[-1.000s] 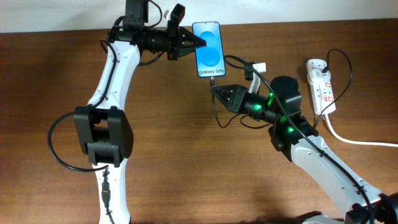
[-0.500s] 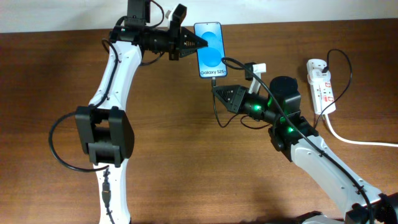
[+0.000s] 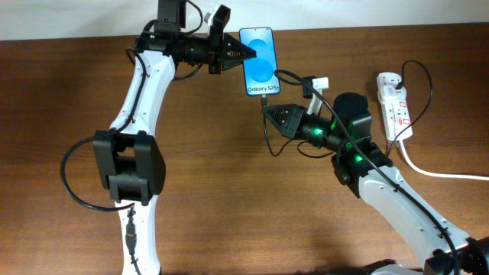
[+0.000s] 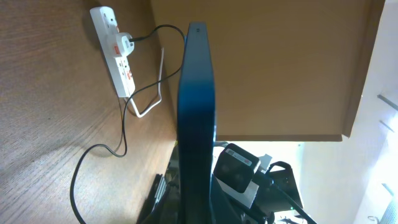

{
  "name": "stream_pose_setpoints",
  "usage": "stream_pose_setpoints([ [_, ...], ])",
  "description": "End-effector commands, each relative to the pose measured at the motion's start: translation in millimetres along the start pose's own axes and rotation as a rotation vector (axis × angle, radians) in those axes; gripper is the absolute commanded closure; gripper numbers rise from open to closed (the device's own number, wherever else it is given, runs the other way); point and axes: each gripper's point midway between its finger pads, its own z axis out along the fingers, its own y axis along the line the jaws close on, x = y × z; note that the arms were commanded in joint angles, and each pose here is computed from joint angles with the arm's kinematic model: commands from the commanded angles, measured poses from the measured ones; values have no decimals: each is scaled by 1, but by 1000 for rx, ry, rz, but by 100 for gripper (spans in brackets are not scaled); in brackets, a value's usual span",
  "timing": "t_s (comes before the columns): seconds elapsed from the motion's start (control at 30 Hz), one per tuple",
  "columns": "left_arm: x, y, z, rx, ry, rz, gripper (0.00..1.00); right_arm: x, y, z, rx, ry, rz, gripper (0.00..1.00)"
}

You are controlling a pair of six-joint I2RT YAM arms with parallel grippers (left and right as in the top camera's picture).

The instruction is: Plug charger to phone and switch on socket

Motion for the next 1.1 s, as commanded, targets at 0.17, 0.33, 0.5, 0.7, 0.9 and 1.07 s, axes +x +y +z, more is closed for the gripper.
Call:
stream_pose_setpoints([
  [0.17, 12, -18, 11, 71, 62, 26, 100, -30, 4, -4, 13, -85, -43, 96],
  [0.33, 12, -19, 11, 73, 63, 26, 100, -38, -1, -10, 19, -105, -36, 96],
  [0.5, 13, -19, 12, 74, 66, 26, 100, -39, 0, -10, 16, -110, -41, 96],
  [0.7, 19, -22, 23, 82, 91, 28, 100, -44, 0, -10, 20, -132, -50, 96],
  [0.9, 20, -23, 23, 91, 97, 28, 100, -44, 0, -10, 20, -135, -51, 96],
  [1.07, 14, -17, 17, 62, 67, 28, 100, -40, 2, -10, 8, -113, -27, 90],
])
